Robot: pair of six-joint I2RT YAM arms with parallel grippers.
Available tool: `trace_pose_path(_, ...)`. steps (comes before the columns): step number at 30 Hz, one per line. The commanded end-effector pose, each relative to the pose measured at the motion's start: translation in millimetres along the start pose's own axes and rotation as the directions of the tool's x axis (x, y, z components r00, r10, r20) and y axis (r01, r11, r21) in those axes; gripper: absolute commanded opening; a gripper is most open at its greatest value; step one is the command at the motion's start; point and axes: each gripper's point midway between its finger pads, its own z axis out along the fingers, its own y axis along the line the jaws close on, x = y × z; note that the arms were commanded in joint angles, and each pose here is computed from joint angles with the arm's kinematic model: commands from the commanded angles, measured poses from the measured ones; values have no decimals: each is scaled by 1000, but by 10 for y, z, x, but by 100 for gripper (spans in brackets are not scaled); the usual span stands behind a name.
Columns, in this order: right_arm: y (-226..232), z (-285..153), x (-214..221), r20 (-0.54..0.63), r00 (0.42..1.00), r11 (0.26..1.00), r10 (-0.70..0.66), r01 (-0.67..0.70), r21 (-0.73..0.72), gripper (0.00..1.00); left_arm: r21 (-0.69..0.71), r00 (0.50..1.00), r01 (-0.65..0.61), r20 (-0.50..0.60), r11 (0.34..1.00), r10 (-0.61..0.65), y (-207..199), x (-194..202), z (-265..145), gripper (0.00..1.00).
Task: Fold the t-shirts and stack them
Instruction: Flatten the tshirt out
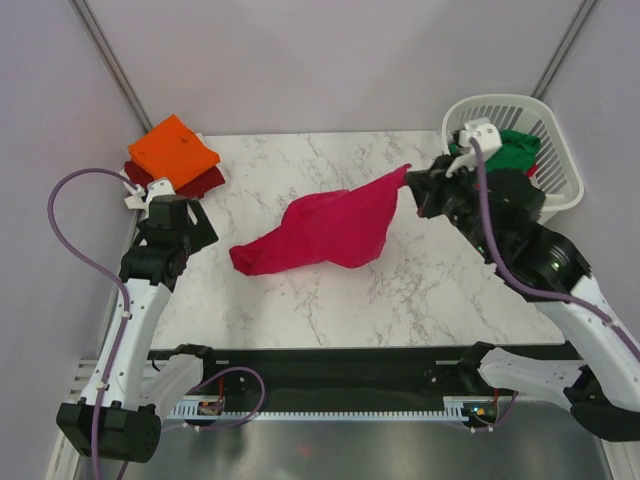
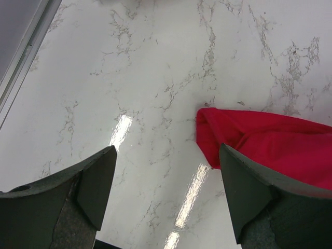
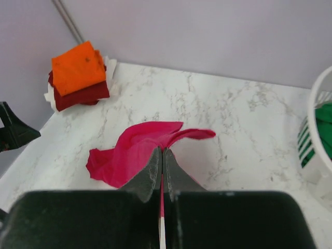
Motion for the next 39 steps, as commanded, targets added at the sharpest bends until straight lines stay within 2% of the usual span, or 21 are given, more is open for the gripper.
trace_pose_path(1,-399,-209,145,-20,999,985,-48,51,164,0,44,1000,-8,23,999,7,-91,-62,-2,87)
trace_pose_path(4,-425,-120,668,-142,990,985,-14,38,169,0,115,1000,0,-23,993,3,-259,20,-2,85)
trace_pose_path(6,-538,-99,1055,-217,976,974,15,34,224,0,185,998,6,-65,983,6,-450,136,-42,83)
trace_pose_path(9,-854,-133,1439,-296,954,916,39,84,392,2,224,993,-11,-116,974,38,-638,339,-45,82)
trace_pose_path(10,-908,-147,1521,-313,948,902,50,92,421,27,235,988,-42,-137,971,76,-687,400,-59,82)
trace_pose_path(11,-953,-174,1569,-317,947,893,57,93,441,92,239,986,-57,-142,969,92,-699,405,-75,81)
trace_pose_path(12,-962,-186,1641,-319,945,891,75,81,447,98,234,983,-76,-143,969,112,-689,405,-79,81)
trace_pose_path(15,-738,-126,1628,-316,945,944,83,27,329,98,185,981,-136,-112,973,159,-573,345,-58,82)
trace_pose_path(17,-495,15,1705,-352,932,975,81,-1,221,91,147,976,-165,-118,975,183,-487,406,2,83)
trace_pose_path(19,-216,158,2012,-463,884,993,56,-2,116,88,138,972,-174,-136,975,192,-471,467,43,82)
trace_pose_path(21,104,212,2269,-526,850,999,-5,21,24,80,154,970,-169,-147,974,191,-504,488,40,82)
trace_pose_path(23,290,278,2598,-584,811,999,-38,38,-11,73,133,973,-173,-130,976,190,-465,447,40,82)
trace_pose_path(25,382,341,2779,-604,796,999,-39,30,-26,68,118,976,-174,-115,978,187,-427,422,29,82)
trace_pose_path(26,386,339,2887,-620,783,999,-45,33,-31,61,119,976,-173,-112,978,186,-426,417,23,82)
trace_pose_path(28,437,383,3074,-652,756,998,-57,37,-45,54,127,976,-171,-111,977,186,-433,419,10,83)
trace_pose_path(34,529,429,3665,-739,663,992,-122,89,-84,50,132,975,-176,-115,975,192,-448,420,16,83)
trace_pose_path(39,394,500,3917,-759,635,986,-146,158,-58,48,135,976,-173,-112,976,188,-445,420,4,83)
